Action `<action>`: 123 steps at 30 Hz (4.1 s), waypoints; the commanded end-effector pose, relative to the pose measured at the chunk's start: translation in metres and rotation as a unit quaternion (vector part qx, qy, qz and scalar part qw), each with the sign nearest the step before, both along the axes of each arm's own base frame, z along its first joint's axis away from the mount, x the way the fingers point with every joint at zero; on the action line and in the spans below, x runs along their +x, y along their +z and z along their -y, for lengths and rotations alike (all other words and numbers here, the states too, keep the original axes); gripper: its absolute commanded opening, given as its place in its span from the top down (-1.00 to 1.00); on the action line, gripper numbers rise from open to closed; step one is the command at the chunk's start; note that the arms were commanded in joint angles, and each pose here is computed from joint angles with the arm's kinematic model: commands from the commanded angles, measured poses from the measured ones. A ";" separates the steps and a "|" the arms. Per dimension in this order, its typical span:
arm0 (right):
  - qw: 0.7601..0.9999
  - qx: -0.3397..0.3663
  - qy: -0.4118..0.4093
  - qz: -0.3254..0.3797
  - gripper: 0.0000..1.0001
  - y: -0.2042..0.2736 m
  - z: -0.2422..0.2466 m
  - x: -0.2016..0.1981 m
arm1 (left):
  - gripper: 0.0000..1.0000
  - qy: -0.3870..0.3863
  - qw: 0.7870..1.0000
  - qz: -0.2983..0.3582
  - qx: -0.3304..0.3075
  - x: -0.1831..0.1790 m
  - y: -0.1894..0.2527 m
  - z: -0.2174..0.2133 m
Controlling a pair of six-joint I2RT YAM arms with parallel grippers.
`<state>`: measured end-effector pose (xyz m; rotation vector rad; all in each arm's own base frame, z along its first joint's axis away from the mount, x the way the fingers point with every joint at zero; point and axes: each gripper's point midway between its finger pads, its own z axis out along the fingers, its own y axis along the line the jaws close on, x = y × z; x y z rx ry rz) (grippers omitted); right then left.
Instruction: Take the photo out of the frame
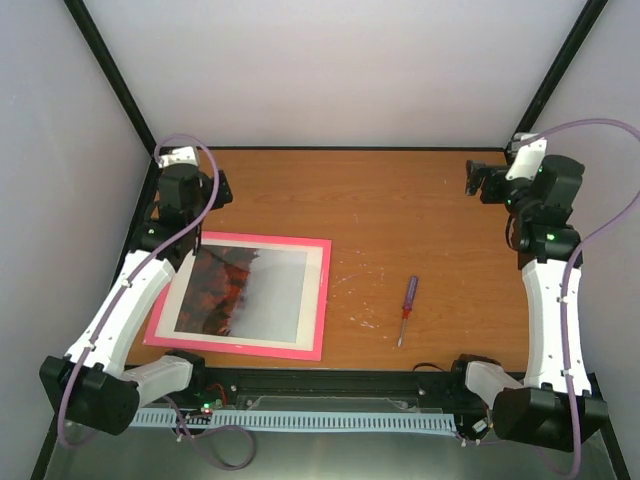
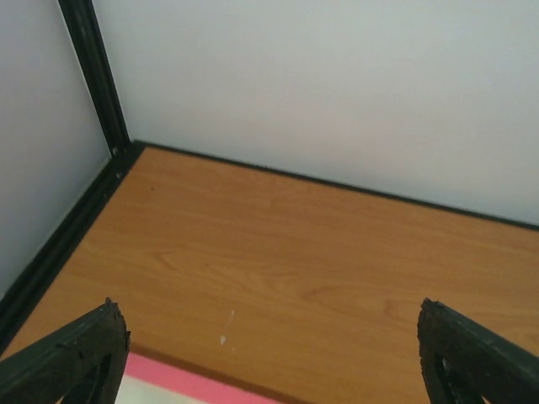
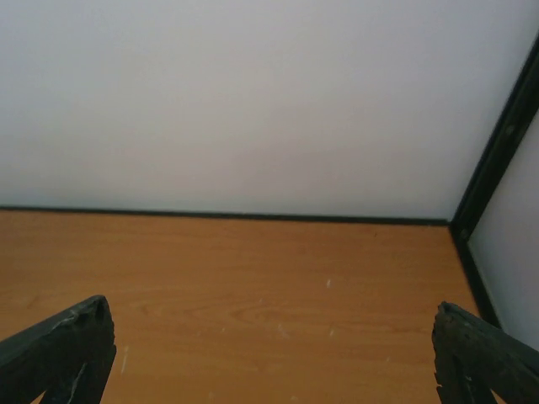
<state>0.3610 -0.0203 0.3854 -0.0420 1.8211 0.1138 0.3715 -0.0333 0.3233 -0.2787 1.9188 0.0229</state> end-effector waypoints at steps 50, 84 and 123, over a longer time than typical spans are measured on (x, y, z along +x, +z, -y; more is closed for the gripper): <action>0.870 -0.026 0.457 -0.182 -0.84 -0.195 -0.192 -0.077 | -0.49 0.089 0.868 -0.342 -0.349 0.033 -0.293 0.073; 0.878 -0.041 0.363 -0.311 -0.65 -0.228 -0.202 0.065 | -0.31 -0.102 0.942 -0.259 -0.189 0.088 -0.198 0.149; 0.778 -0.124 0.412 -0.457 0.05 -0.344 -0.258 0.022 | -0.69 -0.002 0.868 -0.396 -0.298 -0.110 -0.285 0.087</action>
